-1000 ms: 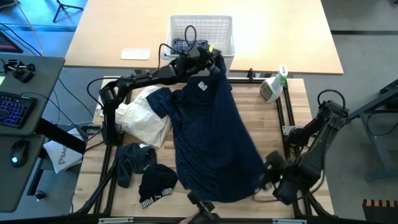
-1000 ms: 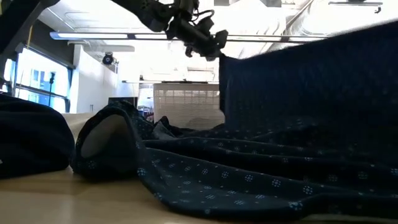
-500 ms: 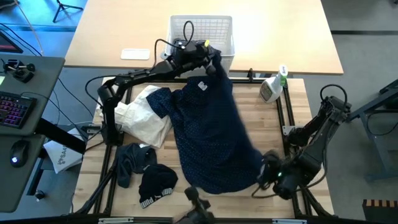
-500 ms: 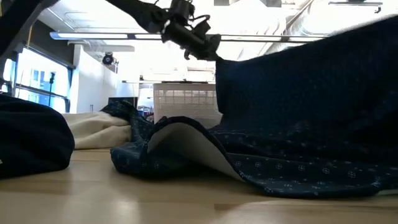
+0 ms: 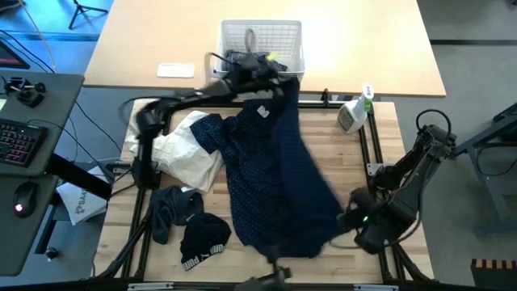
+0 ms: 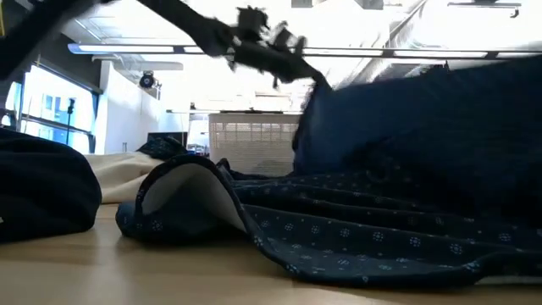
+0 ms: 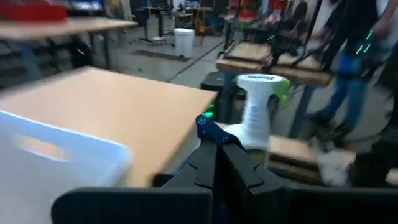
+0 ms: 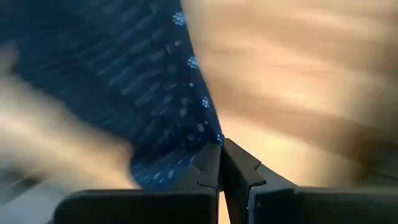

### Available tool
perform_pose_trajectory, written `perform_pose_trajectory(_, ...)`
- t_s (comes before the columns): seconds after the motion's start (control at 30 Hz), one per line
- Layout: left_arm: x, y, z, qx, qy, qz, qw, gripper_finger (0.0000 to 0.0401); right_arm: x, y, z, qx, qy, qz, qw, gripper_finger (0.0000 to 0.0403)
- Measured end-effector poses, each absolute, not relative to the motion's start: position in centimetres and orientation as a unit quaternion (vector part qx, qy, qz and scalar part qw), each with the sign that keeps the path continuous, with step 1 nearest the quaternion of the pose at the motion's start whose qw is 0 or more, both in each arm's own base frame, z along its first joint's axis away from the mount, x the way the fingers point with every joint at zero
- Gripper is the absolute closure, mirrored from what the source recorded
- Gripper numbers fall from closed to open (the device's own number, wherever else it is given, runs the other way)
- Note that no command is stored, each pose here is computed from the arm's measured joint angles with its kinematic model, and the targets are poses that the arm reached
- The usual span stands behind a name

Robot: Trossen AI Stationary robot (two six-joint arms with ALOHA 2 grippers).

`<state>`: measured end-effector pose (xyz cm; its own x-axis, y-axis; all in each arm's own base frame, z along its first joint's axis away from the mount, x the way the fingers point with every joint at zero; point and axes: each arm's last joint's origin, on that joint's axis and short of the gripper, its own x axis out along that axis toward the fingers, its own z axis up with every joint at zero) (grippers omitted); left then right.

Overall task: Fold laundry
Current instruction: Fold the navy blue polo shirt

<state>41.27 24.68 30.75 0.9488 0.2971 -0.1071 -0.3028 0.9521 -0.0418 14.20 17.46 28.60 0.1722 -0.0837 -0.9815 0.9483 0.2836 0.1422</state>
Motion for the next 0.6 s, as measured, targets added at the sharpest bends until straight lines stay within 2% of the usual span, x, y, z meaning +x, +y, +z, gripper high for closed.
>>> perform_pose_trajectory(0.1, 44.6, 25.1, 28.5, -0.099, 0.031, 0.14, 0.985, 0.0401, 13.0, 15.9, 28.8, 0.387, 0.561, -0.485, 0.548, 0.0403)
perform_pose_trajectory(0.17, 46.0, 25.0, 28.7, -0.089, 0.026, 0.146, 0.985, 0.0401, 12.8, 15.6, 28.9, 0.385, 0.563, -0.493, 0.54, 0.0403)
perform_pose_trajectory(0.27, 47.1, 23.8, 30.0, 0.006, 0.072, 0.223, 0.972, 0.0401, 12.9, 15.9, 28.9, 0.396, 0.563, -0.481, 0.543, 0.0403)
perform_pose_trajectory(0.33, 47.1, 22.8, 30.9, 0.073, 0.118, 0.246, 0.959, 0.0401, 13.5, 16.4, 28.8, 0.412, 0.548, -0.451, 0.571, 0.0403)
perform_pose_trajectory(0.43, 46.4, 21.7, 31.5, 0.132, 0.188, 0.248, 0.941, 0.0401, 14.9, 17.3, 28.1, 0.427, 0.501, -0.389, 0.644, 0.0403)
perform_pose_trajectory(0.5, 45.7, 21.9, 30.6, 0.143, 0.257, 0.258, 0.92, 0.0401, 16.0, 17.8, 27.2, 0.43, 0.478, -0.348, 0.682, 0.0403)
perform_pose_trajectory(0.6, 44.1, 22.9, 27.9, 0.131, 0.388, 0.29, 0.865, 0.0401, 17.7, 18.7, 25.2, 0.436, 0.466, -0.28, 0.717, 0.0403)
